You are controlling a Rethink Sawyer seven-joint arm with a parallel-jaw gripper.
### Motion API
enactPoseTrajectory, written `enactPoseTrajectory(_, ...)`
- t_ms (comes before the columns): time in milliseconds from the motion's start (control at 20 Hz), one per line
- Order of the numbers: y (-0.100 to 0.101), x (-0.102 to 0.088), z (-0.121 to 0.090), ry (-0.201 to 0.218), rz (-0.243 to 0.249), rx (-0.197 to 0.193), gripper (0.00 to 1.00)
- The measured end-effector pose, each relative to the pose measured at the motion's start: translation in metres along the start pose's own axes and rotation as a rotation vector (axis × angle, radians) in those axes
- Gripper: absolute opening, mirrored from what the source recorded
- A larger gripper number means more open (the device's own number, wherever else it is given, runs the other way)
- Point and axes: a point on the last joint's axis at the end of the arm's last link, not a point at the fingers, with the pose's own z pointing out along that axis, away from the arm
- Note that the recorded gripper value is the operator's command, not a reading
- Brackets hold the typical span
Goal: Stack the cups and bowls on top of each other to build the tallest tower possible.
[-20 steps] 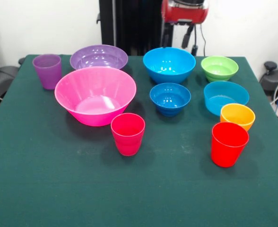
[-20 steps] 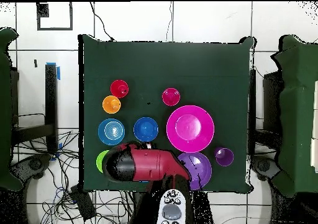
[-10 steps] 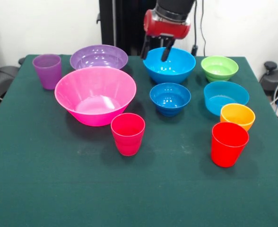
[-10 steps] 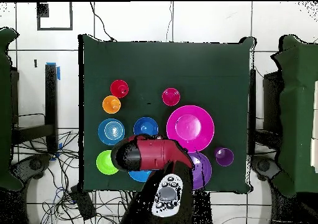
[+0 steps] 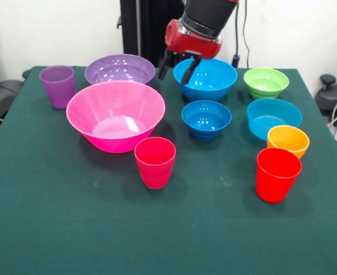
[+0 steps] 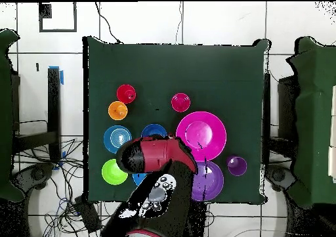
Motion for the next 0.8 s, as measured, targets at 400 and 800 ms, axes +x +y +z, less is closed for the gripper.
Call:
enactPoseTrajectory(400,-0.003,-0.010,0.008,0.001,-0.024,0.085,1.00)
enactPoseTrajectory(800,-0.006,-0.013,0.023,0.014,0.022,0.124,1.00)
